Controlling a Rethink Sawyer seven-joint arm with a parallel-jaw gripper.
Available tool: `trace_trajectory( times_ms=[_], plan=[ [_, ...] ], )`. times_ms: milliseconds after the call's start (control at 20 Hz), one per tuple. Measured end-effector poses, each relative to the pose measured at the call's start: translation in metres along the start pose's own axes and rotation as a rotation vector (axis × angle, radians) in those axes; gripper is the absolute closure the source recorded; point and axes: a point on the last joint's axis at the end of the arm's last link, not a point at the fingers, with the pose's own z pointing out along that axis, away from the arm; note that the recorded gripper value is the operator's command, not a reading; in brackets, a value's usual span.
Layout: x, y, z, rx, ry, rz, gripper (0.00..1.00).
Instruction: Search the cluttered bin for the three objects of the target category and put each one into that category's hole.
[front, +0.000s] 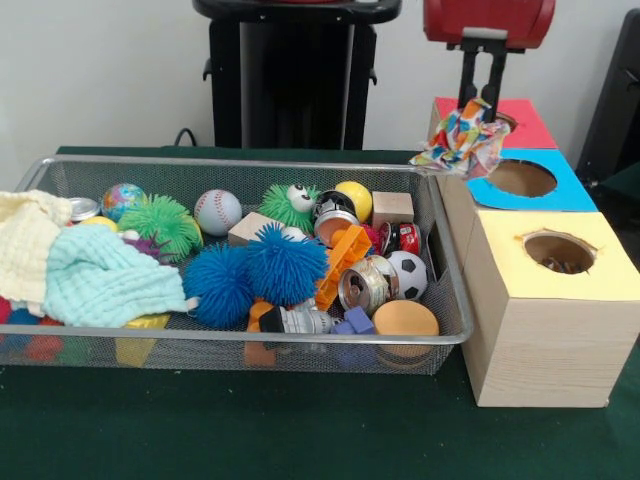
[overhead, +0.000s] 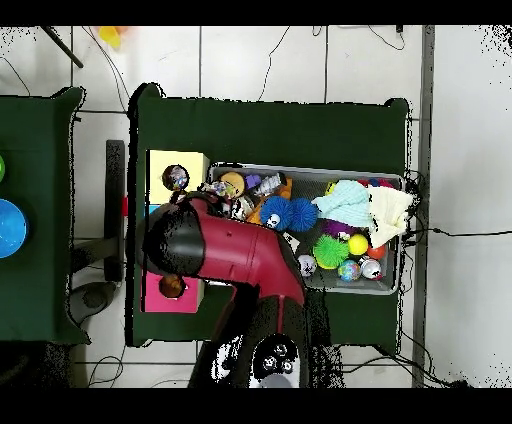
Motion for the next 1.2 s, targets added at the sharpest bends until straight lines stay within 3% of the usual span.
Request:
trace_trajectory(
  times_ms=[300, 750, 1200],
  plan=[
    [-0.023, 0.011, -0.012, 0.005, -0.051, 0.04, 1.0],
    [-0.051, 0.007, -0.003, 0.031, -0.059, 0.048, 1.0],
    [-0.053, 0.017, 0.02, 0.048, -0.047, 0.039, 1.0]
  ],
)
